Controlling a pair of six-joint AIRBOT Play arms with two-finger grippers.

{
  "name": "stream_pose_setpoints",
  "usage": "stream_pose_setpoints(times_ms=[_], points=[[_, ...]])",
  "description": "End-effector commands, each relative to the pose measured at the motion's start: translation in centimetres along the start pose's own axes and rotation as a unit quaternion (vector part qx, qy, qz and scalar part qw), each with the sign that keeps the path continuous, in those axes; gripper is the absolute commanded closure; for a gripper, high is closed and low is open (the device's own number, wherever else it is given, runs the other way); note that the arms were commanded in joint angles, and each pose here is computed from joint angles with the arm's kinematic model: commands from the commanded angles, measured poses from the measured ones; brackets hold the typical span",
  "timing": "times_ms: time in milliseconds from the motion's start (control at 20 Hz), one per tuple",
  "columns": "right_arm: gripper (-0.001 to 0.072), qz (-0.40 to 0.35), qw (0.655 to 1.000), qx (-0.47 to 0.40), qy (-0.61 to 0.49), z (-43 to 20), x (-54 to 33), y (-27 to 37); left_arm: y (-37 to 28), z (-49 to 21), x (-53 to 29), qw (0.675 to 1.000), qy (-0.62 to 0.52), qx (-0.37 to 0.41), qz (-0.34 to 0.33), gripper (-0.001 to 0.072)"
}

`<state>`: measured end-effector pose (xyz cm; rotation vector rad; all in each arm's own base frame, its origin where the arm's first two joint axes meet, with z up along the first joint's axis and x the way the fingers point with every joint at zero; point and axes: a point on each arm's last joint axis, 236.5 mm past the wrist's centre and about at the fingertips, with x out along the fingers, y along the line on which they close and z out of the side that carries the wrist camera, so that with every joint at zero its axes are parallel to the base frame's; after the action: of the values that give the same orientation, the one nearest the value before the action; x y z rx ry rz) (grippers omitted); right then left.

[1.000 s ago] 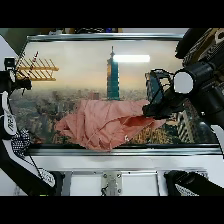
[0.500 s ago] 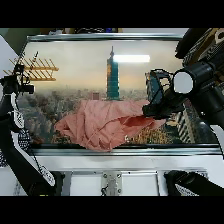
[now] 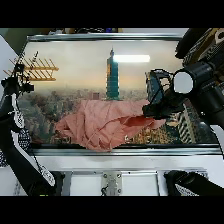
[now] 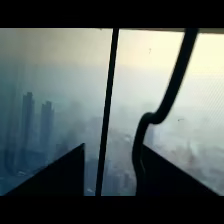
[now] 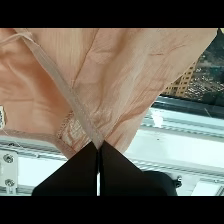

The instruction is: Fold the clothes and pants, and hang the long-sleeved shirts on hangers.

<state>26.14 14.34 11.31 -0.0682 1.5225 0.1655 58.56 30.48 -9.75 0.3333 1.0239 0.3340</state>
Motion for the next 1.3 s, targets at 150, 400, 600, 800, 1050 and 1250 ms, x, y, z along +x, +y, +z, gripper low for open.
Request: stream_pose_setpoints(times_ms=[150,400,600,800,1050,1250], points=[[0.0702,0.000,1.000,0.000,0.001,0.0,0.0,0.0,0.3,0.6,-0.1,1.000,-0.011,0.000,0.003,0.0703],[0.0702,0.000,1.000,0.000,0.001,0.0,0.0,0.0,0.8,2.3,-2.3,1.000,-0.026,0.000,0.009,0.0703],[0.0702,0.000,1.000,0.000,0.001,0.0,0.0,0.0,0.8,4.2,-5.6,0.999,-0.034,0.003,0.009,0.0705],[0.0702,0.000,1.000,0.000,0.001,0.0,0.0,0.0,1.4,7.0,-10.2,0.998,-0.061,0.003,0.016,0.0704],[0.0702,0.000,1.000,0.000,0.001,0.0,0.0,0.0,1.1,10.5,-16.7,0.995,-0.101,0.011,0.019,0.0705],[0.0702,0.000,1.000,0.000,0.001,0.0,0.0,0.0,-0.4,14.3,-23.5,0.987,-0.159,0.018,0.013,0.0703]])
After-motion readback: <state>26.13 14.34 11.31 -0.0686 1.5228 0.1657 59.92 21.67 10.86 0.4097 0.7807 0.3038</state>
